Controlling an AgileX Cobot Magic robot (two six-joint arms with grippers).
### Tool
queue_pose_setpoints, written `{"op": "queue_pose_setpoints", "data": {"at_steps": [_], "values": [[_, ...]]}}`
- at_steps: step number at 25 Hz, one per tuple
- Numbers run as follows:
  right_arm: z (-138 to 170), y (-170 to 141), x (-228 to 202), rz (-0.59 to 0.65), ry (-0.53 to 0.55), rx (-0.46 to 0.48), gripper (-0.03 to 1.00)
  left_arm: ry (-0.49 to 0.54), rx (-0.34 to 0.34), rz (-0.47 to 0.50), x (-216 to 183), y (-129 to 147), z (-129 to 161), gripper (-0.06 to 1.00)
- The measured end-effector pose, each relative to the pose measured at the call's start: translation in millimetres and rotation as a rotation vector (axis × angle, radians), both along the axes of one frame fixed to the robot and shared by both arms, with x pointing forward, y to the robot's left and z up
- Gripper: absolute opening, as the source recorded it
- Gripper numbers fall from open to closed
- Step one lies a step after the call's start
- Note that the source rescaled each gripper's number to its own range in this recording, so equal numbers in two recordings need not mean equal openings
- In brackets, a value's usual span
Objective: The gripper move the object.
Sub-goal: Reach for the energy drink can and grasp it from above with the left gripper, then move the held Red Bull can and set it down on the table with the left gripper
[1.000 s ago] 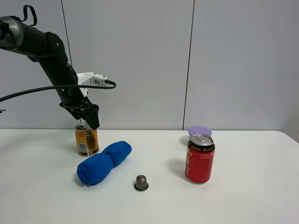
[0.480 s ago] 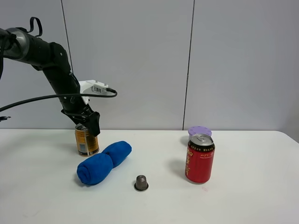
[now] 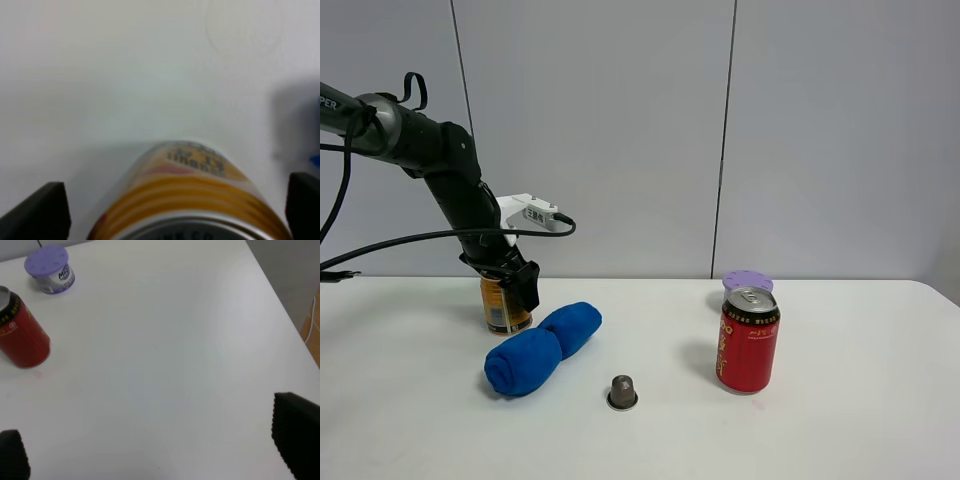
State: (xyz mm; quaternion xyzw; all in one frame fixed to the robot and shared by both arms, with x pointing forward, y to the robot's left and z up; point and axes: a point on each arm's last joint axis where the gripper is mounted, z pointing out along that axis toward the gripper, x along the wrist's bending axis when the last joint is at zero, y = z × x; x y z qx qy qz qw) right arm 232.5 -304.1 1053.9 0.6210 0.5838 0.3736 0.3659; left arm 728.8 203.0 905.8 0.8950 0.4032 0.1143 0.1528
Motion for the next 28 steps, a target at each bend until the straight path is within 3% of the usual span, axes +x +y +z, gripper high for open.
{"op": "queue_pose_setpoints", "data": {"at_steps": [7,9,10,12,13,14,18,20,23,28], "values": [[0,0,0,0.000,0.000,0.000,1.00,0.017,0.004,-0.002,0,0,-9,1.00],[0,0,0,0.000,0.000,0.000,1.00,0.021,0.007,-0.010,0,0,-10,0.93],[0,0,0,0.000,0.000,0.000,1.00,0.027,0.010,-0.017,-1,0,-10,0.82],[0,0,0,0.000,0.000,0.000,1.00,0.044,0.020,-0.039,-3,-2,-10,0.42],[0,0,0,0.000,0.000,0.000,1.00,0.043,0.029,-0.051,-4,-4,-10,0.13],[0,0,0,0.000,0.000,0.000,1.00,0.048,0.033,-0.062,-4,-6,-10,0.00],[0,0,0,0.000,0.000,0.000,1.00,0.055,0.065,-0.122,-7,-21,0,0.00],[0,0,0,0.000,0.000,0.000,1.00,0.021,0.090,-0.155,-5,-29,20,0.00],[0,0,0,0.000,0.000,0.000,1.00,-0.091,0.111,-0.184,-1,-45,70,0.00],[0,0,0,0.000,0.000,0.000,1.00,-0.270,0.043,-0.204,-12,-92,150,0.00]]}}
